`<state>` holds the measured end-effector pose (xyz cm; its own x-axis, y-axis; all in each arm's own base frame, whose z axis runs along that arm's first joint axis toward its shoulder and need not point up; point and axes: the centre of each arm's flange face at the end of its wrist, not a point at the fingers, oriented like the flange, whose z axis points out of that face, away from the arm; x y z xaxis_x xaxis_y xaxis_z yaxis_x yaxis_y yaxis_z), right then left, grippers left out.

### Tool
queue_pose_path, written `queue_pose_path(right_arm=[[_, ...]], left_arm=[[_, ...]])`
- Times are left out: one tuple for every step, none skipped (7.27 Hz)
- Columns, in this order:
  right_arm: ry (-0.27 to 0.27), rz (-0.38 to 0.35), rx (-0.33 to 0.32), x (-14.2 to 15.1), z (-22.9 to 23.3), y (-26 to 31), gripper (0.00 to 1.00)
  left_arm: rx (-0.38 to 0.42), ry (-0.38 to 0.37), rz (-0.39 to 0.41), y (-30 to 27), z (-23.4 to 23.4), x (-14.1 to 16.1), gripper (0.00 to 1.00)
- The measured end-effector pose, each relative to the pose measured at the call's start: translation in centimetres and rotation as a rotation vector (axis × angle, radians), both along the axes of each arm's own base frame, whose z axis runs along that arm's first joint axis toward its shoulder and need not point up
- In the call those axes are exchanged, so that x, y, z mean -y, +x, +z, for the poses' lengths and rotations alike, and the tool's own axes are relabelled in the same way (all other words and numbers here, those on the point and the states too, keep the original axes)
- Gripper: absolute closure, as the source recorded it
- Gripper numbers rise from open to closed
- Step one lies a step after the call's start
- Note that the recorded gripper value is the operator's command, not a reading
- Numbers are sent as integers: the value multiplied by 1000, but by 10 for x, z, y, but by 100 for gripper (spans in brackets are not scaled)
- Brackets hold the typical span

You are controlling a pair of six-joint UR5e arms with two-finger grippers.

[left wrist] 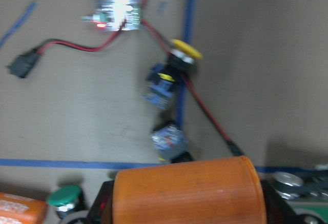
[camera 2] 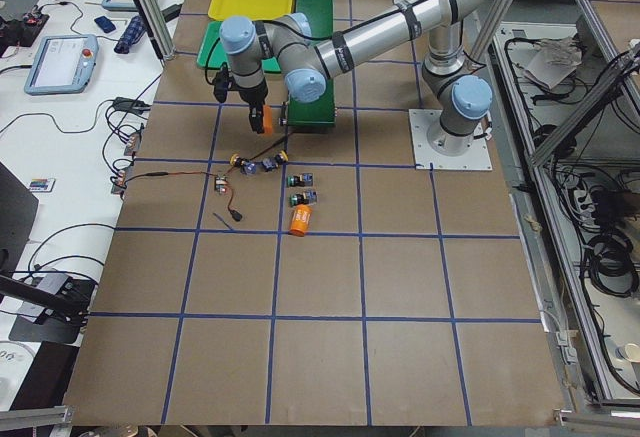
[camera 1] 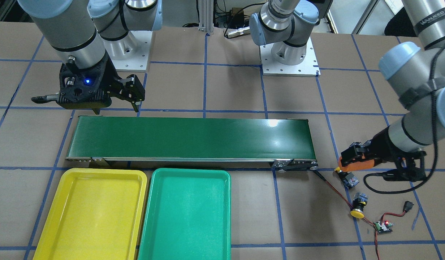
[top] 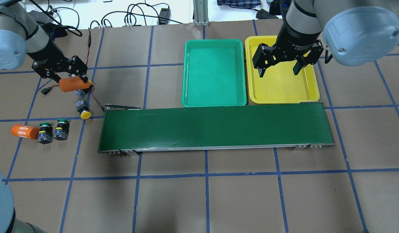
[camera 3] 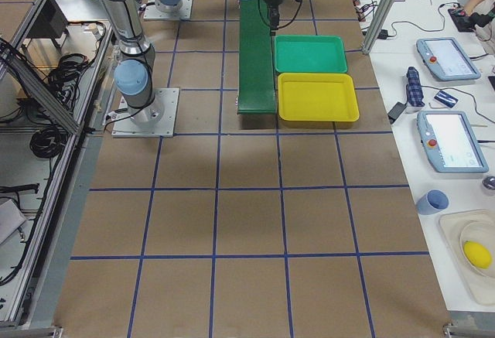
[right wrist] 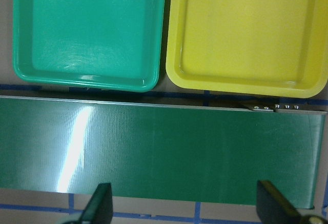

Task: Sort buttons by color to trays
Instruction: 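Carry the orange capacitor with the left gripper onto the belt end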

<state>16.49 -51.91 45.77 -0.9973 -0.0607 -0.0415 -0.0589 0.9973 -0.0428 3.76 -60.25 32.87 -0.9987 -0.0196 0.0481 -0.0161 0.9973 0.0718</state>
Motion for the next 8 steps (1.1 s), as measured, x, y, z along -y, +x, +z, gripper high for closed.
queue_pose_path(right_arm=[[-27, 0, 0, 2, 2, 0, 0], [-38, 0, 0, 3, 2, 0, 0], [-43, 0, -1, 4, 3, 0, 0], [-51, -4, -14, 5, 3, -2, 0], [-62, -10, -42, 5, 4, -5, 0], [-64, -15, -63, 6, 4, -7, 0], [-60, -19, -73, 5, 3, -8, 0], [-60, -20, -76, 5, 3, -8, 0]], left_arm=[[-5, 19, -8, -25, -10, -21, 100], [-12, 39, -14, -39, -21, -42, 100], [-17, 52, -23, -52, -34, -60, 100], [-15, 42, -36, -64, -44, -69, 97], [-11, 24, -49, -73, -49, -72, 90], [-11, 15, -58, -79, -51, -74, 80], [-13, 20, -63, -83, -54, -78, 72], [-18, 36, -65, -86, -61, -85, 45]])
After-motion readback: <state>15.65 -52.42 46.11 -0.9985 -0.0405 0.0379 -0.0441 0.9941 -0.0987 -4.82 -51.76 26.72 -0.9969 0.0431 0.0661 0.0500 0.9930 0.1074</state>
